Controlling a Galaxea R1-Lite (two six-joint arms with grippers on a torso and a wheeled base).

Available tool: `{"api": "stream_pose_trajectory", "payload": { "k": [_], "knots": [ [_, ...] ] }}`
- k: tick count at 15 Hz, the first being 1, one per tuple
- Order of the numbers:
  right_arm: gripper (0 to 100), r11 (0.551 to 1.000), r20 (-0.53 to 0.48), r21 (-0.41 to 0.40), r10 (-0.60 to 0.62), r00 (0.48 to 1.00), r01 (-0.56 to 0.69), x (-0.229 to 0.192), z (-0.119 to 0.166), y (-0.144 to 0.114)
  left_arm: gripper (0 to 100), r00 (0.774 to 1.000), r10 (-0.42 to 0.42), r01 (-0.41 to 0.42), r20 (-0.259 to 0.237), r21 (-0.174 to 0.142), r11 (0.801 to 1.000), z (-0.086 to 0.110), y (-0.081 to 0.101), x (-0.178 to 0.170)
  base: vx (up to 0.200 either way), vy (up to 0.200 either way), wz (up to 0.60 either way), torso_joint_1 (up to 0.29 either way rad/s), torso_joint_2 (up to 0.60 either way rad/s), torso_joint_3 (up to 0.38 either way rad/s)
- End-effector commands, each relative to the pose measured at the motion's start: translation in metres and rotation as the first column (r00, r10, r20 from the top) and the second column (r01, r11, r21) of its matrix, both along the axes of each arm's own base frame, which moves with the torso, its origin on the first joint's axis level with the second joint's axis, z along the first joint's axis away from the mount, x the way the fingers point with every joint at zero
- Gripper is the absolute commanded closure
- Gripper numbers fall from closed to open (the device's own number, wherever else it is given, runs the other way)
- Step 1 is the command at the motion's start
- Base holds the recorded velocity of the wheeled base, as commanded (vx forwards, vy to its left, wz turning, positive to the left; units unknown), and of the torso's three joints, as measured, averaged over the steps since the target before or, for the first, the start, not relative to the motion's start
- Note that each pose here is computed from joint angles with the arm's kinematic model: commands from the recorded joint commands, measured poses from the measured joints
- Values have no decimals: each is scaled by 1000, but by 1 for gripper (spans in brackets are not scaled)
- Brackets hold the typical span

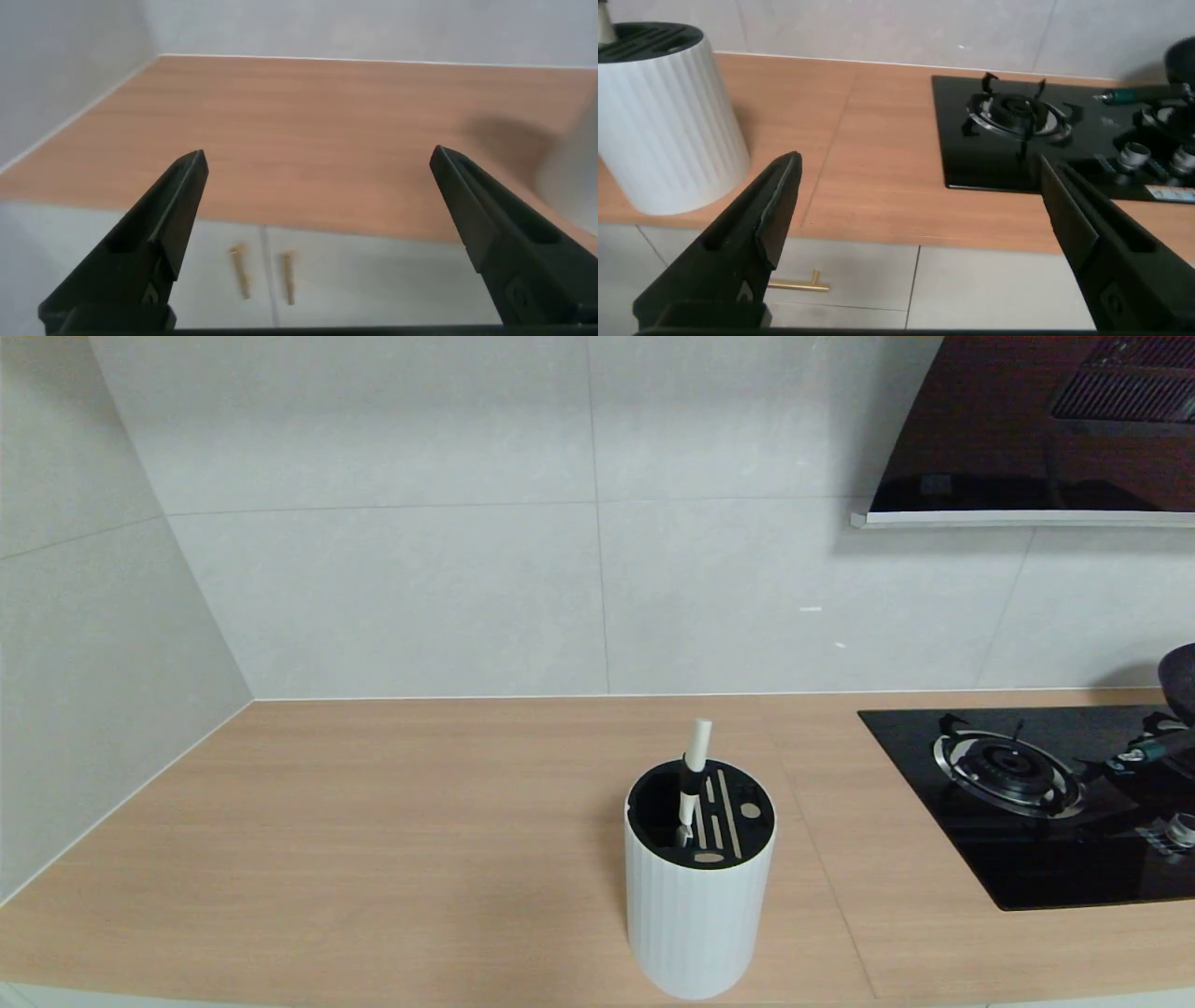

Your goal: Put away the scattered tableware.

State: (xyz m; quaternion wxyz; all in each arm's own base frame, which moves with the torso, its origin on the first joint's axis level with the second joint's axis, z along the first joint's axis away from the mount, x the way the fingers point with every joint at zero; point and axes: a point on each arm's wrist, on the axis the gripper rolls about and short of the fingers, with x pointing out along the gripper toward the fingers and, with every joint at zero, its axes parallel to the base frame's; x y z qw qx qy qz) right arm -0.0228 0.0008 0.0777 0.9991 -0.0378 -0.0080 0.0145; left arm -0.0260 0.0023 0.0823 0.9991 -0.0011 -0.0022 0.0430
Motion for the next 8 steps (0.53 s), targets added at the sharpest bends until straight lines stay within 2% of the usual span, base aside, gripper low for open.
{"api": "stream_pose_trajectory", "payload": {
  "k": [1,3,4,8],
  "knots": [
    [0,1000,-3,0,1,1000,-1,0,-1,0,0,1000,-5,5,-3,-1,1000,0,0,0,0,0,0,0,0,0],
    [0,1000,-1,-1,1,1000,-1,0,0,0,0,997,-75,75,-7,9,997,-7,-2,3,0,0,0,0,0,0],
    [0,1000,-1,0,1,1000,-1,0,0,0,0,997,-75,75,-4,-1,997,-7,-2,3,0,0,0,0,0,0],
    [0,1000,-1,0,1,1000,-1,0,0,0,0,997,-75,75,-2,-3,997,-6,-2,3,0,0,0,0,0,0]
  ]
}}
